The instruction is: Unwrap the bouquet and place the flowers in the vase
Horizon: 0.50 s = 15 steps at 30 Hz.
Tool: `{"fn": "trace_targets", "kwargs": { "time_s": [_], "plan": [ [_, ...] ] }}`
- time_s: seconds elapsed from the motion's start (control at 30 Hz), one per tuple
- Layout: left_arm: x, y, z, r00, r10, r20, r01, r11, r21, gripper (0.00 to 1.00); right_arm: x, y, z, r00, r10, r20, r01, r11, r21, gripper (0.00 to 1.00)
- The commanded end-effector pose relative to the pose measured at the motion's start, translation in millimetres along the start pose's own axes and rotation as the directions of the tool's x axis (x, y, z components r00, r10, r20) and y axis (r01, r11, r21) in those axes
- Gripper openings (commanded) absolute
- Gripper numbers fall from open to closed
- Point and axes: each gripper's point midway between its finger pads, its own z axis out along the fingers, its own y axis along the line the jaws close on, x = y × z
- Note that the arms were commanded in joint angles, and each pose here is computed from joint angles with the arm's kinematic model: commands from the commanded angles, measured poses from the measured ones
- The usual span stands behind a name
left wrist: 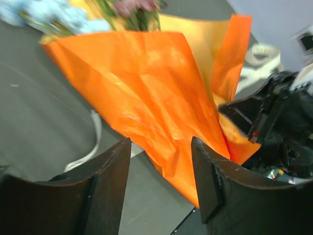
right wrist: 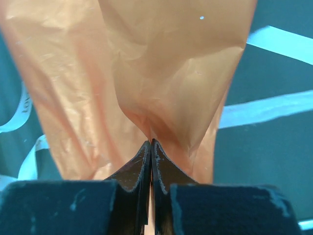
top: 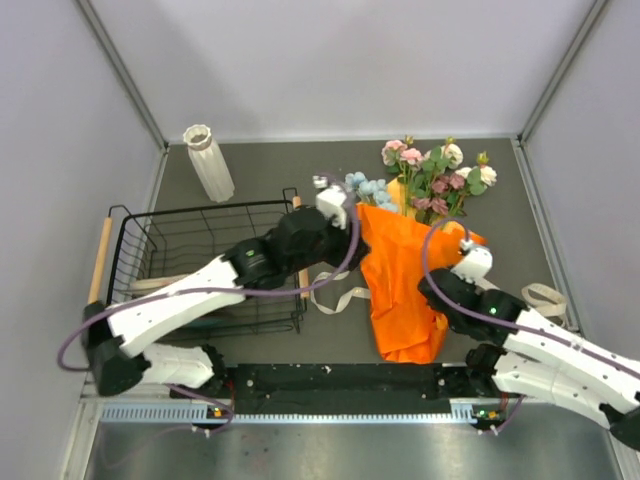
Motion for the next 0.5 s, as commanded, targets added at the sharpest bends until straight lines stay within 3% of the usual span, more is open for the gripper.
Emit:
{"fn": "trace_targets", "kwargs": {
  "time_s": [0.0, 0.13, 0.17, 0.23, 0.27, 0.43, 0.47],
  "plan": [
    [25.9, -47.0, 51.4, 0.990, -0.012, -0.139, 0.040, 0.978, 0.203, 0.56, -3.9, -57.4, -7.1, 0.986, 0.144, 0.084, -0.154, 0.978, 0.137, 0.00],
    [50.5, -76.2, 92.5, 0.973, 0.030, -0.228, 0.041, 0.954, 0.298, 0.57, -19.0, -84.8, -22.4, 0.949, 0.260, 0.177, -0.287, 0.945, 0.155, 0.01],
    [76.1, -87.8, 106.7, 0.953, 0.053, -0.299, 0.055, 0.939, 0.340, 0.57, -25.9, -88.1, -26.3, 0.934, 0.288, 0.209, -0.318, 0.940, 0.124, 0.02],
    [74.8, -113.7, 119.1, 0.948, 0.082, -0.307, 0.055, 0.910, 0.411, 0.58, -31.1, -94.7, -31.9, 0.919, 0.319, 0.233, -0.350, 0.931, 0.104, 0.05],
    [99.3, -123.5, 131.2, 0.928, 0.105, -0.357, 0.064, 0.900, 0.431, 0.57, -33.6, -98.6, -34.1, 0.908, 0.338, 0.249, -0.370, 0.924, 0.096, 0.06],
    [126.4, -158.5, 151.6, 0.901, 0.140, -0.410, 0.082, 0.875, 0.478, 0.58, -47.0, -105.1, -50.2, 0.831, 0.485, 0.271, -0.494, 0.869, -0.040, 0.25],
    [137.4, -160.2, 155.7, 0.892, 0.140, -0.430, 0.091, 0.876, 0.475, 0.58, -50.0, -106.1, -52.7, 0.824, 0.495, 0.277, -0.499, 0.864, -0.059, 0.34]
  ]
}}
